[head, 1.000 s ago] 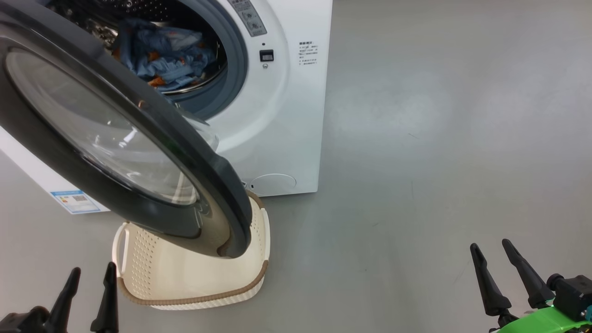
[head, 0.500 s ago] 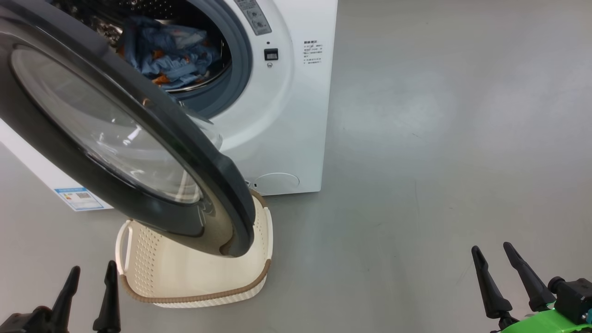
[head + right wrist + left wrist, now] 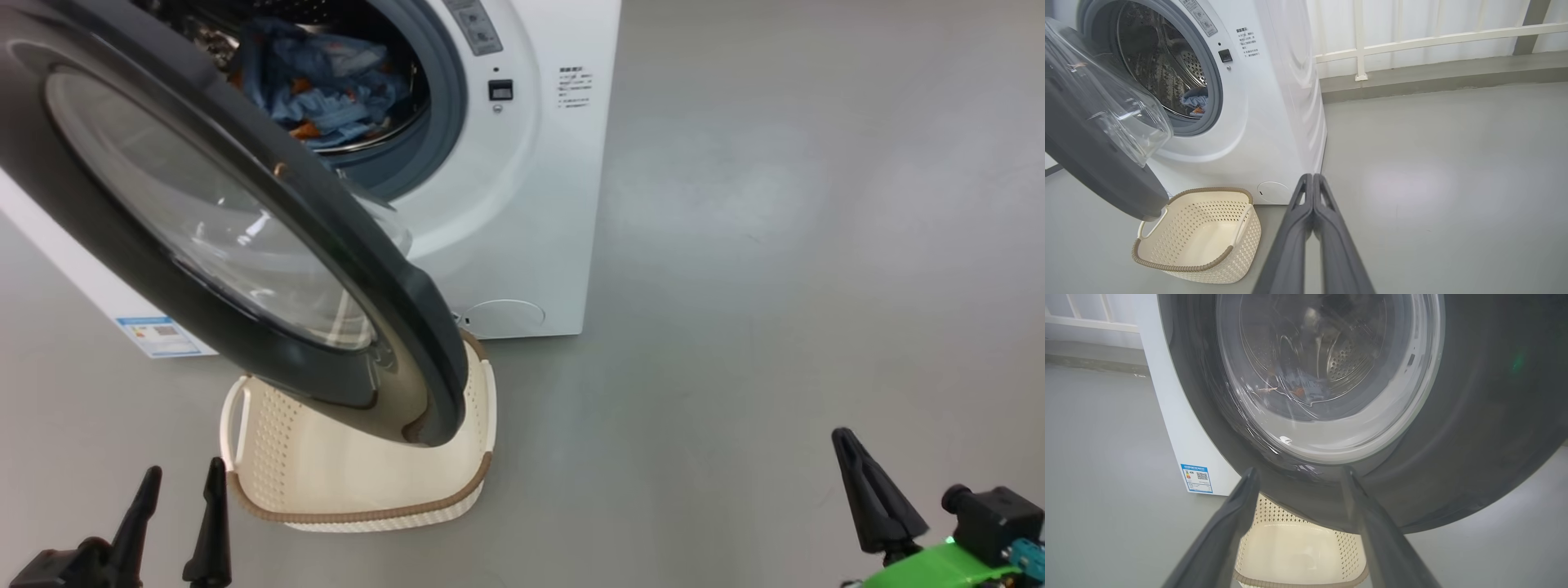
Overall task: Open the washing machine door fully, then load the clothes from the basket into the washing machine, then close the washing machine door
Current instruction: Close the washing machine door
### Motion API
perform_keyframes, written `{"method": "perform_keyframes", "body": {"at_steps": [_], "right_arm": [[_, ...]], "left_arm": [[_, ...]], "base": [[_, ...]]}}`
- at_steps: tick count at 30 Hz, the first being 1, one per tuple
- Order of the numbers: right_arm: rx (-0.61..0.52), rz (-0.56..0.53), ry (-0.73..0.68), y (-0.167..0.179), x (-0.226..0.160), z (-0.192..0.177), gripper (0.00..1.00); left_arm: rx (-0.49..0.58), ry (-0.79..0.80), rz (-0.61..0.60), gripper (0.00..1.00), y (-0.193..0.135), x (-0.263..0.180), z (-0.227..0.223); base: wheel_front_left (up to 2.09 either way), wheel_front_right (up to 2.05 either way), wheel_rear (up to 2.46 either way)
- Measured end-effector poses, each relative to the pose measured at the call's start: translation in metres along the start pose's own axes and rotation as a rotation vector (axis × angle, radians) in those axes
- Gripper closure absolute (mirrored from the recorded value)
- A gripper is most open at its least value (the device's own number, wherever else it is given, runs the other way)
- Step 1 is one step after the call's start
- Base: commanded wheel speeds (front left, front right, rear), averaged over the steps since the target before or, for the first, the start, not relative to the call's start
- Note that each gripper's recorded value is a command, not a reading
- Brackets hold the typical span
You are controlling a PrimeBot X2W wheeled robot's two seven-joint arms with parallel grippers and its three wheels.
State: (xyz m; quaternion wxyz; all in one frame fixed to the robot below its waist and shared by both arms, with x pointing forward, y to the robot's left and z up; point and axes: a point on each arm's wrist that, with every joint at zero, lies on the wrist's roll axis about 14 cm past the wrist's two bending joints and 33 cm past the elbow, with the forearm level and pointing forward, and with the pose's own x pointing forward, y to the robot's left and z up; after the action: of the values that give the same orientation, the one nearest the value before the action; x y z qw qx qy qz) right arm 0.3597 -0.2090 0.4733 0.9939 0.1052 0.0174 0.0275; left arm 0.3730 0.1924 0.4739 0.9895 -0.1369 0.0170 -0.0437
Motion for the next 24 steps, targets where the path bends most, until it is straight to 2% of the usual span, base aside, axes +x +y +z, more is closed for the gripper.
{"method": "perform_keyframes", "body": {"at_steps": [9,13,18,24], "right_arm": [[0.028,0.141,-0.064,0.049,0.038,0.018,1.00],[0.052,0.232,-0.115,0.084,0.058,0.035,1.00],[0.069,0.347,-0.246,0.127,0.078,0.081,1.00],[0.093,0.509,-0.406,0.181,0.074,0.137,1.00]], "left_arm": [[-0.023,-0.020,0.047,0.00,0.007,-0.010,0.004],[-0.025,-0.037,0.069,0.00,0.012,-0.015,0.008],[-0.027,-0.059,0.089,0.00,0.017,-0.023,0.014],[-0.023,-0.103,0.099,0.00,0.017,-0.031,0.027]], "base": [[0.00,0.00,0.00],[0.00,0.00,0.00],[0.00,0.00,0.00],[0.00,0.00,0.00]]}}
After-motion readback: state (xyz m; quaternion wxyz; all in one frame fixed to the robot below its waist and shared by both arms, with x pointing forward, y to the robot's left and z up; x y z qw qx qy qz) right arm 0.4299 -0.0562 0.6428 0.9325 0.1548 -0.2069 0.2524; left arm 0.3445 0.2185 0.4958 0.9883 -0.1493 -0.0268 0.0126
